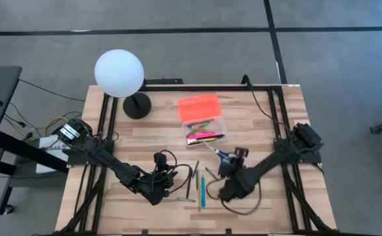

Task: Pick & place school supplies into a supply box
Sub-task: Put the blue scissors into the orange supply box

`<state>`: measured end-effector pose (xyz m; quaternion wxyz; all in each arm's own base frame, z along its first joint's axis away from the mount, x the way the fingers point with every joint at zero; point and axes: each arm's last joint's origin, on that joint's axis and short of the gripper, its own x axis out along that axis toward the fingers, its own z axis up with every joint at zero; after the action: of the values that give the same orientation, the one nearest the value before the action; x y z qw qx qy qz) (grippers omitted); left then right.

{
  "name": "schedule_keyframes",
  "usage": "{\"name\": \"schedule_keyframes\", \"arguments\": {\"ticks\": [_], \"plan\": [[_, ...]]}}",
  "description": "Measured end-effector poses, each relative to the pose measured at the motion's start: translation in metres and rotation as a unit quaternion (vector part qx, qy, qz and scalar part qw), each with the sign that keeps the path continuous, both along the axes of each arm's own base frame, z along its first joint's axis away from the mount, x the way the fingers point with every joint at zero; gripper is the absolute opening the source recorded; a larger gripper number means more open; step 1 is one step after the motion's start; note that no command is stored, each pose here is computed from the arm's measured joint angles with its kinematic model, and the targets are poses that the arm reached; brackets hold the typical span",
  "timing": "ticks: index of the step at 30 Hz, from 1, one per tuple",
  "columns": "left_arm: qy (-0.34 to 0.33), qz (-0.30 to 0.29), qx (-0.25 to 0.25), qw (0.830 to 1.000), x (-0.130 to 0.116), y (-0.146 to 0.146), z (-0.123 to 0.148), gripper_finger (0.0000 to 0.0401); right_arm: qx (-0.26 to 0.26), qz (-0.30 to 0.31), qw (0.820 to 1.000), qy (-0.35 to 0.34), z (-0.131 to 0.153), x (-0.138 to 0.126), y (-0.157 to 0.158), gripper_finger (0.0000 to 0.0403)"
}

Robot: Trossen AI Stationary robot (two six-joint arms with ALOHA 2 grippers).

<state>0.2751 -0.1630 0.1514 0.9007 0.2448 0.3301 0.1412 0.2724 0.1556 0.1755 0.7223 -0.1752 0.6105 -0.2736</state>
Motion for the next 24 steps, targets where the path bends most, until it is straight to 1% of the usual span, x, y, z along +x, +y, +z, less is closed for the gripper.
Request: {"name": "schedule_keyframes", "arguments": {"ticks": [5, 8, 12, 16, 20, 24], "plan": [[0.008, 0.005, 0.001, 1.0, -0.002, 0.001, -0.001, 0.0118, -0.063, 0.028, 0.997, 0.047, 0.002, 0.017, -0.038, 0.0061], [0.014, 0.01, 0.001, 1.0, -0.003, 0.002, -0.003, 0.0118, -0.081, 0.046, 0.993, 0.078, 0.002, 0.027, -0.061, 0.0061], [0.02, 0.016, 0.001, 1.0, -0.005, 0.003, -0.004, 0.0118, -0.075, 0.059, 0.989, 0.117, 0.001, 0.04, -0.092, 0.0061], [0.021, 0.023, -0.003, 1.0, -0.006, 0.004, -0.004, 0.0118, -0.065, 0.076, 0.986, 0.135, 0.0, 0.051, -0.117, 0.0061], [0.025, 0.034, -0.009, 0.999, -0.008, 0.005, -0.006, 0.0118, -0.053, 0.106, 0.981, 0.156, -0.001, 0.057, -0.132, 0.0061], [0.032, 0.044, -0.023, 0.998, -0.01, 0.006, -0.007, 0.0118, -0.035, 0.13, 0.977, 0.167, -0.002, 0.06, -0.139, 0.0061]]}}
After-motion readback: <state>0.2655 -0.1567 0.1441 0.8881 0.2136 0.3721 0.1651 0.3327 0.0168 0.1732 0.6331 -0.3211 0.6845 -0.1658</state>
